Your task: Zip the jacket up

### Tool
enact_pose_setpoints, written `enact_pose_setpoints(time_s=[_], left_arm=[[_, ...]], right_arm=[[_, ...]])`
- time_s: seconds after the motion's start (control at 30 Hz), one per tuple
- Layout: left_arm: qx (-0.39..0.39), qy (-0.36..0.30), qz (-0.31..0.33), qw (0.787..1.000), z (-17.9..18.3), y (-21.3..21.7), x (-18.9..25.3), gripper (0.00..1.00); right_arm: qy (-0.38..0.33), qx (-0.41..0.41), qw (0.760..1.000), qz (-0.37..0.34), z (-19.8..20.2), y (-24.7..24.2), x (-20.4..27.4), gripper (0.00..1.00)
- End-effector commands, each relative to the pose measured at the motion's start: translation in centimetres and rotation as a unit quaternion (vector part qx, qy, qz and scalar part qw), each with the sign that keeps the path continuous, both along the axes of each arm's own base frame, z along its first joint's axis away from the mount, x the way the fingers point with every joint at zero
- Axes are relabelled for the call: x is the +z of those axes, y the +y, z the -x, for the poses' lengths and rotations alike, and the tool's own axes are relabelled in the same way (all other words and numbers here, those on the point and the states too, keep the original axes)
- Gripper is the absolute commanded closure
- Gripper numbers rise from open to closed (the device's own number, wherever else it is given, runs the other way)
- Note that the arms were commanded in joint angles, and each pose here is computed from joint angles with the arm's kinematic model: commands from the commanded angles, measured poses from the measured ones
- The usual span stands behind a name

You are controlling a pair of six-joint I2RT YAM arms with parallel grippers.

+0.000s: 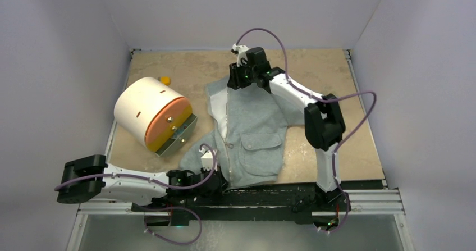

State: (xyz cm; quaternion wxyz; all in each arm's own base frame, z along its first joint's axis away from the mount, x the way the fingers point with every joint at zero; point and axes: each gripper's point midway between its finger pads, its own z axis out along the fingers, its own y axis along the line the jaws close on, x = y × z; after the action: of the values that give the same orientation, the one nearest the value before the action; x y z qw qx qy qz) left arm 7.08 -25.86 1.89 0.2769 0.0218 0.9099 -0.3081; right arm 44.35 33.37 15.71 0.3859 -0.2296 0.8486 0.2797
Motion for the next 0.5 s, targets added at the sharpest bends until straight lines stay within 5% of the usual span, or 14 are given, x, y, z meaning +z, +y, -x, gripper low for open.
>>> enact_pose_setpoints(time_s=[0.0,0.2,0.47], left_arm=[[0.036,0.013,-0.022,0.999,-0.2,1.9,-0.7,1.00],[0.063,0.025,-0.027,0.997,-0.4,2.9,-0.7,1.00],[0.063,0.033,-0.053,0.996,-0.4,3.0,-1.2,1.00]], right_arm=[[0.033,0.038,0.999,0.016,-1.1,1.6,-3.1,0.61],[0.099,-0.059,0.993,0.025,-3.4,-2.1,-8.5,0.76],[0.137,-0.259,0.956,0.007,-4.9,-15.9,-10.5,0.77]])
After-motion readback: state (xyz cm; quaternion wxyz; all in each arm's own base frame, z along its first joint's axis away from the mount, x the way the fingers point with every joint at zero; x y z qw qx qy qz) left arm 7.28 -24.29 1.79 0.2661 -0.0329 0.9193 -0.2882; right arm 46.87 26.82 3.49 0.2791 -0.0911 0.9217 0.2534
